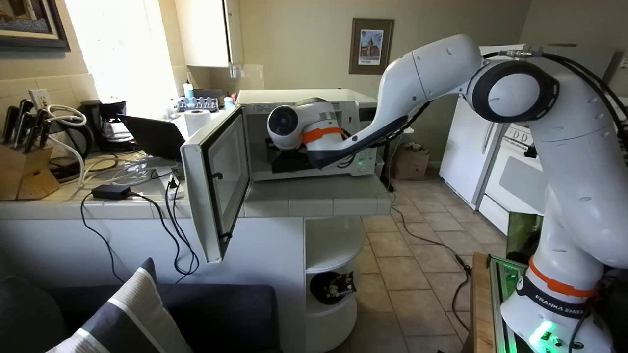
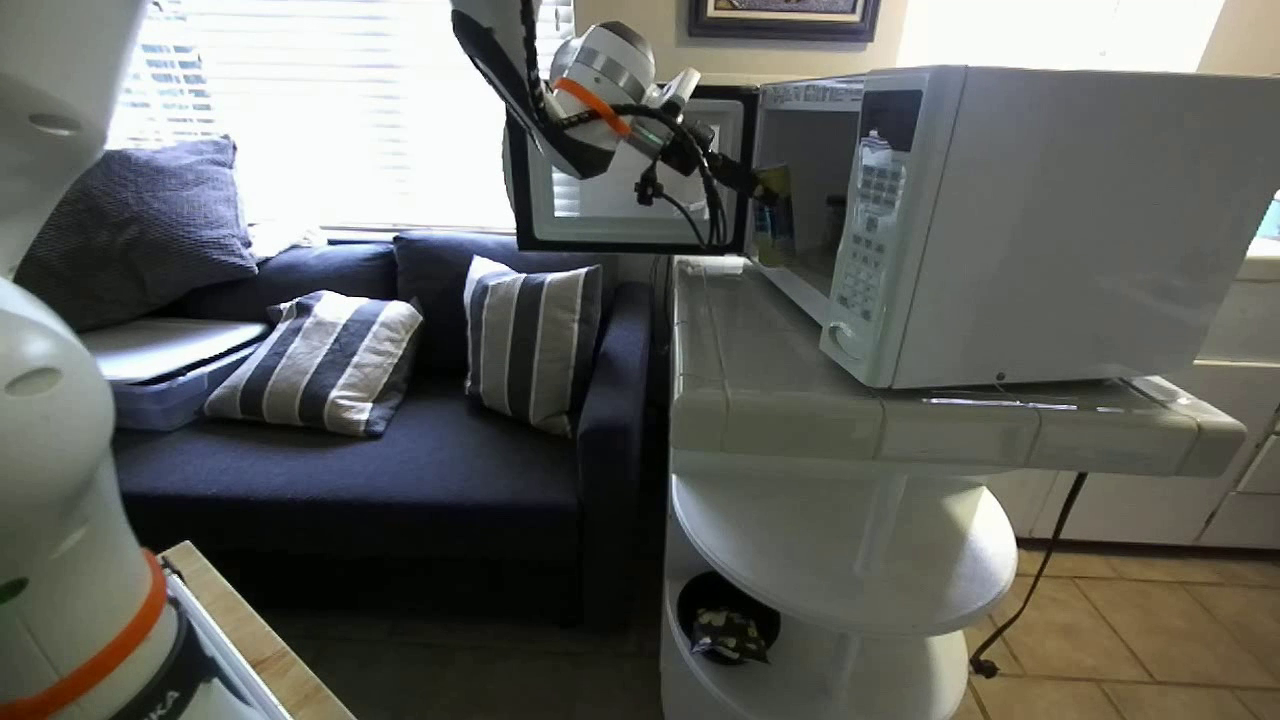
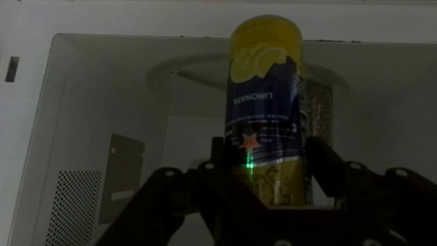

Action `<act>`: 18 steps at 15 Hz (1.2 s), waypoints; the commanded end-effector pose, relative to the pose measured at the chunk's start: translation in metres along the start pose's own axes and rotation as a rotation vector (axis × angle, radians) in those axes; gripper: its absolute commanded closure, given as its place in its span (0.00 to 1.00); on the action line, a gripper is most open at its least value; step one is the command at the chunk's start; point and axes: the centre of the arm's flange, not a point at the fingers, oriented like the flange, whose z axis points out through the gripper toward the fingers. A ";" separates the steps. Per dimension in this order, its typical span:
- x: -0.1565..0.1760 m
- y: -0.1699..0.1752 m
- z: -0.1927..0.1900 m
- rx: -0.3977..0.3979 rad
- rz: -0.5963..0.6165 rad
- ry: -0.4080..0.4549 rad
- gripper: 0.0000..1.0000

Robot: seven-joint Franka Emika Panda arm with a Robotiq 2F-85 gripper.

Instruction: Take the can out of the microwave and place it on the shelf

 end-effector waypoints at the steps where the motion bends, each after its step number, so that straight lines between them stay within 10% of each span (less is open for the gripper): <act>1: -0.003 0.015 -0.014 -0.036 0.037 -0.025 0.62; 9: -0.012 0.021 -0.025 -0.041 0.053 -0.209 0.62; 18: -0.022 0.023 -0.003 -0.049 0.020 -0.228 0.62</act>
